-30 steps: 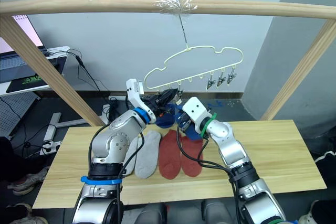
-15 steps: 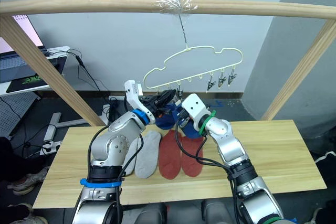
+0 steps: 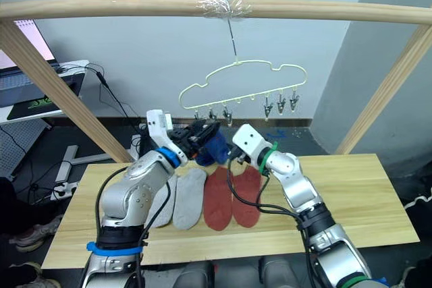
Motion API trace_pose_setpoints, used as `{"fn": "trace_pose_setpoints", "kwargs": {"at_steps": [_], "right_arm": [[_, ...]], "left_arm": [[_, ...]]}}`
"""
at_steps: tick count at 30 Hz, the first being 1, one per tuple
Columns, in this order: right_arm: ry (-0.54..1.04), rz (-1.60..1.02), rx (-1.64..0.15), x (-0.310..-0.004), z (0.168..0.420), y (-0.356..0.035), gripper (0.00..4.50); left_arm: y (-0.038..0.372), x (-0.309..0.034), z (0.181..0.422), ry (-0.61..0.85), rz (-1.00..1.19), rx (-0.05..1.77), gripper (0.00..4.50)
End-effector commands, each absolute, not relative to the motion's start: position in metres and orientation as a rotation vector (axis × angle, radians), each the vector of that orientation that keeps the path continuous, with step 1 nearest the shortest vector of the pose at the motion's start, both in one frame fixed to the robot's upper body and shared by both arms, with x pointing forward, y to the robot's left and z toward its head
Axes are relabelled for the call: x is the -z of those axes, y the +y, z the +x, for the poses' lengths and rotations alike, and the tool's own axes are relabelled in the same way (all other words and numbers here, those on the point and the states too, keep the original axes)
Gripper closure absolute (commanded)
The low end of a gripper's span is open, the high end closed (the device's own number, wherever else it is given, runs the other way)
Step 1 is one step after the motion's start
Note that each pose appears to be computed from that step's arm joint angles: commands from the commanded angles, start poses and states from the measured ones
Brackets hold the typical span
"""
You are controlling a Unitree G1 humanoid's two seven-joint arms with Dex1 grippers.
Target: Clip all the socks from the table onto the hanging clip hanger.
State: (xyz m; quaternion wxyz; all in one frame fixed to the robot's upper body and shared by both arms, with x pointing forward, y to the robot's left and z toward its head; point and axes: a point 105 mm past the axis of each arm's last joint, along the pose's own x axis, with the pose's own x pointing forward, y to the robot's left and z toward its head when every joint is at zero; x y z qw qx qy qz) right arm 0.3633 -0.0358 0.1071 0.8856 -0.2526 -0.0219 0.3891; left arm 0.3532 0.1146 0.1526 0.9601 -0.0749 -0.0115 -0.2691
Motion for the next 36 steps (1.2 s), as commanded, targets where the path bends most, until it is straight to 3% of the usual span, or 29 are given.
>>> {"fn": "trace_pose_setpoints", "kwargs": {"at_steps": [1, 9, 18, 36], "right_arm": [[-0.116, -0.558, -0.833, -0.124, 0.355, -0.042, 2.47], [-0.135, -0.586, -0.83, -0.148, 0.34, -0.077, 2.47], [-0.143, -0.599, -0.809, -0.174, 0.329, -0.097, 2.47], [-0.128, -0.57, -0.912, -0.19, 0.313, -0.1, 2.47]], "left_arm": [[0.104, -0.169, 0.342, -0.148, -0.006, 0.589, 1.86], [0.072, -0.156, 0.329, -0.247, 0.1, 0.557, 1.86], [0.054, -0.144, 0.347, -0.284, 0.108, 0.366, 1.86], [0.04, -0.151, 0.382, -0.265, 0.049, 0.249, 1.86]]}}
